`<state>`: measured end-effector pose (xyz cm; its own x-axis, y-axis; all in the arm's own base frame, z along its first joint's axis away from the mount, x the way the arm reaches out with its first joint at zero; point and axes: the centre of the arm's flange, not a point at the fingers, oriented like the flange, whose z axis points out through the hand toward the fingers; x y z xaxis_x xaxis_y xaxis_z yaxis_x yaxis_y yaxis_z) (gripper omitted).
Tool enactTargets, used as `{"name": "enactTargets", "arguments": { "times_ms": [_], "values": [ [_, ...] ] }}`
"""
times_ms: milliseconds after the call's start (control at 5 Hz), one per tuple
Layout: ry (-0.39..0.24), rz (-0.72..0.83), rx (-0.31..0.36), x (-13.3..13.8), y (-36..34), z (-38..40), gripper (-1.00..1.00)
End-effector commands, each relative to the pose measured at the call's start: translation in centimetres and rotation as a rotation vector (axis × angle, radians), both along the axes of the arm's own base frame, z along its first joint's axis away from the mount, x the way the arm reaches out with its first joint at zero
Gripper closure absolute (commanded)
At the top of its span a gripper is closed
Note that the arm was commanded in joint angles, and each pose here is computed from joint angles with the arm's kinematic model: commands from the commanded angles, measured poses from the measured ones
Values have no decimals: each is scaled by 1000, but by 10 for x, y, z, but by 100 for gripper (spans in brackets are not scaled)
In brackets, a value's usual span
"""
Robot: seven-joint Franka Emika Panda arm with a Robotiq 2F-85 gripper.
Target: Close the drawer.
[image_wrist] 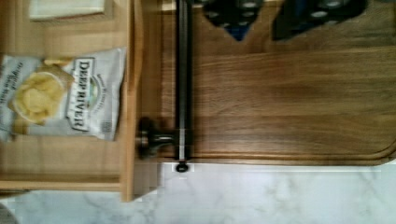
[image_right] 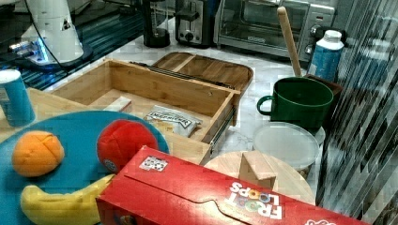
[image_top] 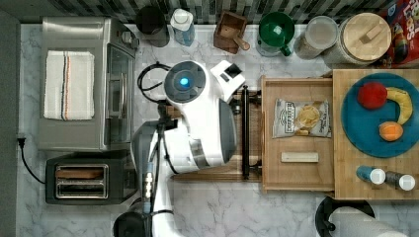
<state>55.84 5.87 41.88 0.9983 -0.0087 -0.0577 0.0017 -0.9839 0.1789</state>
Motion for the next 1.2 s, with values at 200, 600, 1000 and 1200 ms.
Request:
{"name": "enactTargets", "arguments": {
  "times_ms": [200,600,1000,1200],
  "values": [
    [44,98,39,-4,-11,-94,100],
    [55,113,20,-10,-15,-141,100],
    [55,121,48,-12,-23,-163,100],
    [0,148,13,-19,-28,-157,100]
  ]
}}
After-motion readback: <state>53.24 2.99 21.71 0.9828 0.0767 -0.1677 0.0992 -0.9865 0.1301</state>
